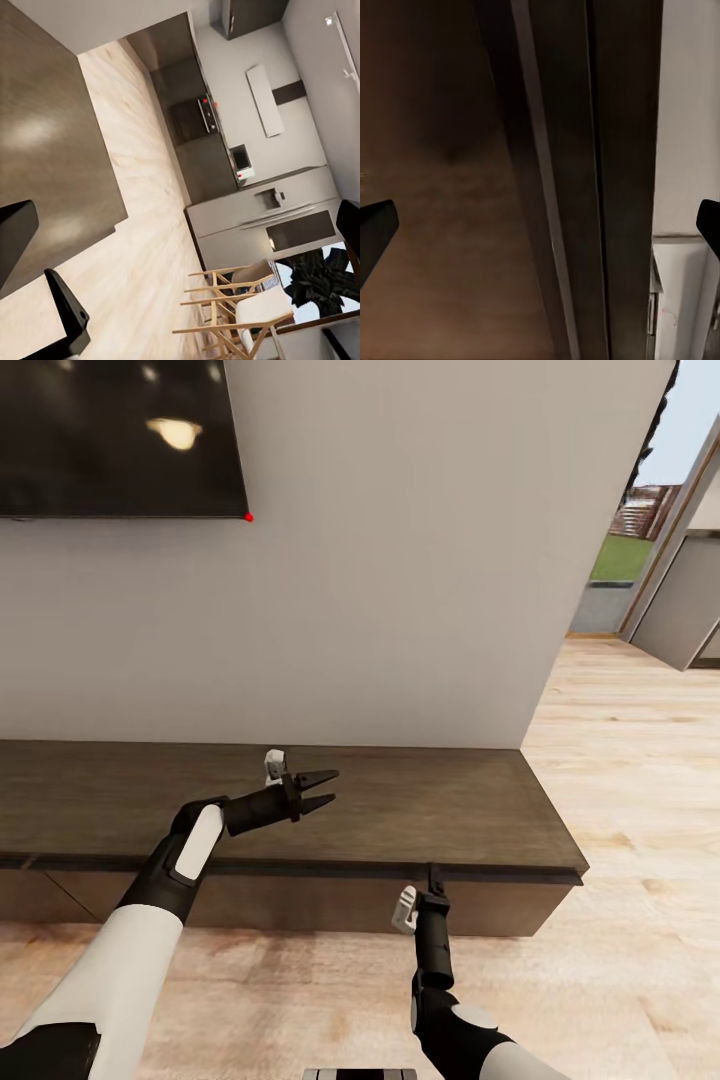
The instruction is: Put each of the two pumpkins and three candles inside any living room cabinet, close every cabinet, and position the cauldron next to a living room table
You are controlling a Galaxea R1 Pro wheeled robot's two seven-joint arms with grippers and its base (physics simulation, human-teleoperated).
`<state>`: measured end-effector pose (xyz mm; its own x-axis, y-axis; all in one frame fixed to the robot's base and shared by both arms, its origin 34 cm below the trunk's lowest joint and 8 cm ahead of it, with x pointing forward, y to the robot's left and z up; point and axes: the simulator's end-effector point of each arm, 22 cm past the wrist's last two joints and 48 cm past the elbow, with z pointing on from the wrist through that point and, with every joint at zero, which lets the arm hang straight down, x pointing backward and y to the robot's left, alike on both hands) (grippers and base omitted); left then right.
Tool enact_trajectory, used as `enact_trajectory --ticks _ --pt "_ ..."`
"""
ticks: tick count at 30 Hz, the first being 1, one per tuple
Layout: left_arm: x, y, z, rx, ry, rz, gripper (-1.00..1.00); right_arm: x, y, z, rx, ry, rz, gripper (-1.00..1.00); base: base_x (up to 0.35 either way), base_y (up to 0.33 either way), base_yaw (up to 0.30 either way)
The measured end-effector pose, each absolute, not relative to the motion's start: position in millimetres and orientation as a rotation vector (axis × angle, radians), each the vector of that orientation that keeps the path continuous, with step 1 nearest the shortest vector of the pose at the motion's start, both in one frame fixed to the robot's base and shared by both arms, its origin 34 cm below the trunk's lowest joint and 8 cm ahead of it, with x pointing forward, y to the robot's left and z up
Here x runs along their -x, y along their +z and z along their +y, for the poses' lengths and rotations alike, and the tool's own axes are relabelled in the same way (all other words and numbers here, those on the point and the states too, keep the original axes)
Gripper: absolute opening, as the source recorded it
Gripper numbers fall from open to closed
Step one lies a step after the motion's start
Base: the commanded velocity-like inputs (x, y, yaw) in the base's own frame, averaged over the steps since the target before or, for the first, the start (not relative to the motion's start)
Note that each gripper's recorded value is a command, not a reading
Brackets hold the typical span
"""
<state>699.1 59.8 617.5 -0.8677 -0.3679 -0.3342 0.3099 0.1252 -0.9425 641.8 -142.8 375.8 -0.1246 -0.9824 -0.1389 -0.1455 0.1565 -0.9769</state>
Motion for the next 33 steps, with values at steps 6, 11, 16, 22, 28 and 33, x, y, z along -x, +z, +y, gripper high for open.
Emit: enact_trajectory --ticks 6,11,16,22,28,33 --pt "-699.1 617.5 59.9 0.056 -1.794 1.913 1.0 -640.6 373.9 -143.6 1.156 -1.101 1.479 1.0 0.0 0.0 0.0" --pt "-699.2 616.4 59.6 0.059 -1.802 1.909 1.0 -640.1 371.5 -143.6 1.159 -1.1 1.482 1.0 0.0 0.0 0.0" --pt "-701.5 610.9 60.4 0.086 -1.84 1.887 1.0 -637.2 359.5 -143.6 1.173 -1.091 1.498 1.0 0.0 0.0 0.0" --pt "-701.6 613.6 60.7 0.09 -1.852 1.875 1.0 -637.2 359.8 -143.6 1.172 -1.092 1.497 1.0 0.0 0.0 0.0" --pt "-701.2 612.9 60.5 0.092 -1.853 1.876 1.0 -637.2 360.0 -143.5 1.173 -1.092 1.496 1.0 0.021 0.0 0.0" --pt "-701.1 612.5 60.5 0.093 -1.854 1.876 1.0 -637.2 359.9 -143.5 1.173 -1.092 1.496 1.0 0.008 0.0 0.0"
